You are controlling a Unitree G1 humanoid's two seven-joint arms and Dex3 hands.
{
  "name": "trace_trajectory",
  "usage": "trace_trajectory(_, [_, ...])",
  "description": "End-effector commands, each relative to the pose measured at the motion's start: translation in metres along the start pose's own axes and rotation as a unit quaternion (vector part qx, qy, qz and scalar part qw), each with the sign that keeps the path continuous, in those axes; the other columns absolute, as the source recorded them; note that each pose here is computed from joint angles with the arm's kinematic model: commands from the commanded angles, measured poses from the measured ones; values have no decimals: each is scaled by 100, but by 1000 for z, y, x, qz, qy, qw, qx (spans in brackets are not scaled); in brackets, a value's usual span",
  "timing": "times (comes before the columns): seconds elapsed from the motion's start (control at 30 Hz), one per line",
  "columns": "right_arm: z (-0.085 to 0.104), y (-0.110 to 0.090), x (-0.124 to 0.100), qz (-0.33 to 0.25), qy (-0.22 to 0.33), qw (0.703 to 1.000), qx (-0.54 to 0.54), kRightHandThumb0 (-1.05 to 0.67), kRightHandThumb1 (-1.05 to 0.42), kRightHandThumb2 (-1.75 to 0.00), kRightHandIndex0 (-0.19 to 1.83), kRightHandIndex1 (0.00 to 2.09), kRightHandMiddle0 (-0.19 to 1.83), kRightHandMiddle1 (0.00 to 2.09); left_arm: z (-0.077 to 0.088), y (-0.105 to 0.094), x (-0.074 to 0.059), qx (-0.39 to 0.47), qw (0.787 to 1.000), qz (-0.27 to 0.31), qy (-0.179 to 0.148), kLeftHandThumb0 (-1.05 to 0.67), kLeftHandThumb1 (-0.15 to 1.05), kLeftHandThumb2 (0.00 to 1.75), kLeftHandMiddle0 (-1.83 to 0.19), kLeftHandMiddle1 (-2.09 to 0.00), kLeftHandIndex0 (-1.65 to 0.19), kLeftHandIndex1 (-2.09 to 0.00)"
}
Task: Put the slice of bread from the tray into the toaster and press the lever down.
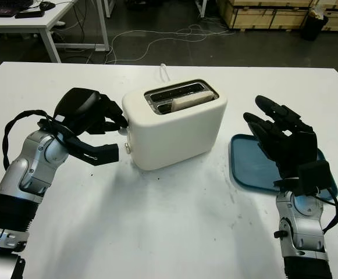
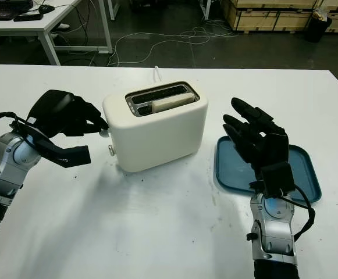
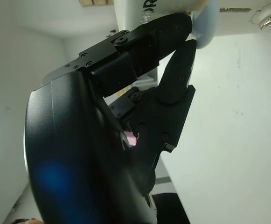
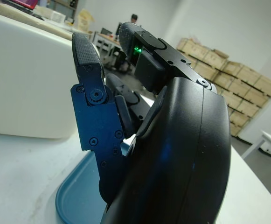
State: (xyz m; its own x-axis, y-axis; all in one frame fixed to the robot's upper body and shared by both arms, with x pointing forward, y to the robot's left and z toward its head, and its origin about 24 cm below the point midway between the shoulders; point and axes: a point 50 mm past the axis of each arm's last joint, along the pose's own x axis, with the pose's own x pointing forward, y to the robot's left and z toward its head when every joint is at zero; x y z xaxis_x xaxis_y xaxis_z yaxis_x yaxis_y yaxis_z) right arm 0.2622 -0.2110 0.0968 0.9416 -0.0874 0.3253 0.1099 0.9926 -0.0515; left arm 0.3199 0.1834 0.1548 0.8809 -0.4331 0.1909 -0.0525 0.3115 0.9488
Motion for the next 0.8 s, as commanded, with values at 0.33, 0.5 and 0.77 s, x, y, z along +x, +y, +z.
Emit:
trace_trajectory(0.33, [3, -3, 0, -7, -8, 1000, 6, -40, -88, 0, 90, 0, 80, 0, 29, -128, -1, -162, 970, -138, 117, -7, 79, 1, -87, -105, -122, 0])
trace_trajectory(0.5, [4, -5, 1, -6, -8, 1000, -4, -41, -88, 0, 90, 0, 80, 0, 45, -184, -29, -243, 939, -145, 195, -8, 87, 2, -83, -101, -116, 0])
trace_trajectory(0.77, [3, -3, 3, -1, -11, 1000, 5, -40, -88, 0, 90, 0, 80, 0, 40, -174, -30, -246, 938, -126, 210, -11, 88, 1, -83, -98, -113, -1])
